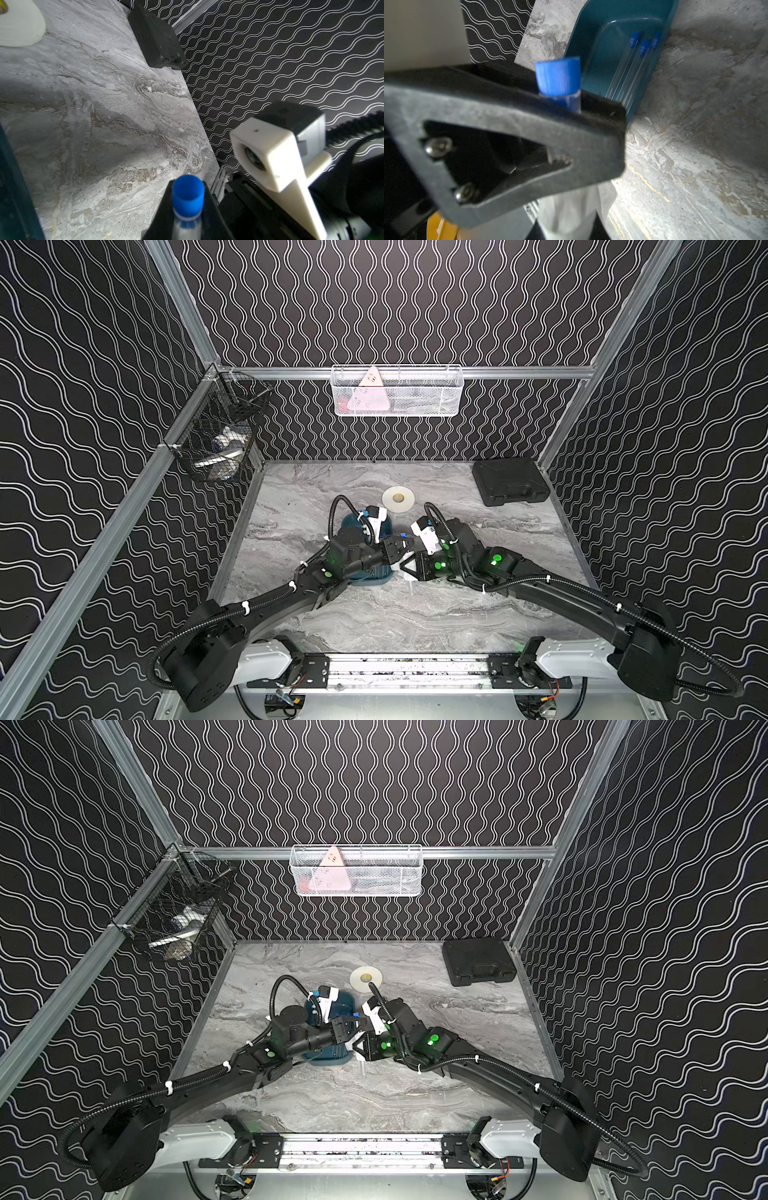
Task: Wipe the exteriors of test tubes
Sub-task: Wipe the dirt from the test tube.
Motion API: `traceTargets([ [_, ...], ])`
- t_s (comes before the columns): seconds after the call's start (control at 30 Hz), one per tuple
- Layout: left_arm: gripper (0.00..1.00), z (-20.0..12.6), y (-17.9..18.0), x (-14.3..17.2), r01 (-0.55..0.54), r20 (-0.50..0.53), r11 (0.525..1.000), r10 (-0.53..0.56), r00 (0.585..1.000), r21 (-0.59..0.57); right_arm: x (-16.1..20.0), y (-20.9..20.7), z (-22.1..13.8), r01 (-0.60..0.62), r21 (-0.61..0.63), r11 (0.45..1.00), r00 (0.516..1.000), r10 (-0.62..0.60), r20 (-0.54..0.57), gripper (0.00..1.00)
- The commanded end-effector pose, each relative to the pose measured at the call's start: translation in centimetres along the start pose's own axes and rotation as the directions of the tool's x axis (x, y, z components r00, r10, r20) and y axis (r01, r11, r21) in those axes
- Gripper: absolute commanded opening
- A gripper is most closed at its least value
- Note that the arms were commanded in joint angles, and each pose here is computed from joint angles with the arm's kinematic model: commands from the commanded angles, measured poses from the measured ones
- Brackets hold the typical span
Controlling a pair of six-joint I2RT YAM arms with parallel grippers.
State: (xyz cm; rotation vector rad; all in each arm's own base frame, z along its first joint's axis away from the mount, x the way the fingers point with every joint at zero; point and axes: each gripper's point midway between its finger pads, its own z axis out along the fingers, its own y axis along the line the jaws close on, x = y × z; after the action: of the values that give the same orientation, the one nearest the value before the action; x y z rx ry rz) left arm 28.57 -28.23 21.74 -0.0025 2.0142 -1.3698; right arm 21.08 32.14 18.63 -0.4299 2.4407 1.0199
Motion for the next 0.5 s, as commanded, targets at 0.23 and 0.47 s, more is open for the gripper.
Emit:
traceTargets([
  [0.23, 0.13, -0.5, 1.2, -0.5, 0.038, 0.032, 0.996, -0.036, 0.999, -0.078, 3.0, -0.4, 2.0, 0.033, 0.107, 0.994, 0.999, -0.033, -0.005, 0.19],
  [0.47, 0.13, -0.6, 1.4, -0.7, 0.049, 0.037, 0.996, -0.046, 0.998, -0.077, 6.0, -1.0, 2.3, -0.014, 0.127, 0.992, 1.0, 0.016, -0.011, 0.18],
])
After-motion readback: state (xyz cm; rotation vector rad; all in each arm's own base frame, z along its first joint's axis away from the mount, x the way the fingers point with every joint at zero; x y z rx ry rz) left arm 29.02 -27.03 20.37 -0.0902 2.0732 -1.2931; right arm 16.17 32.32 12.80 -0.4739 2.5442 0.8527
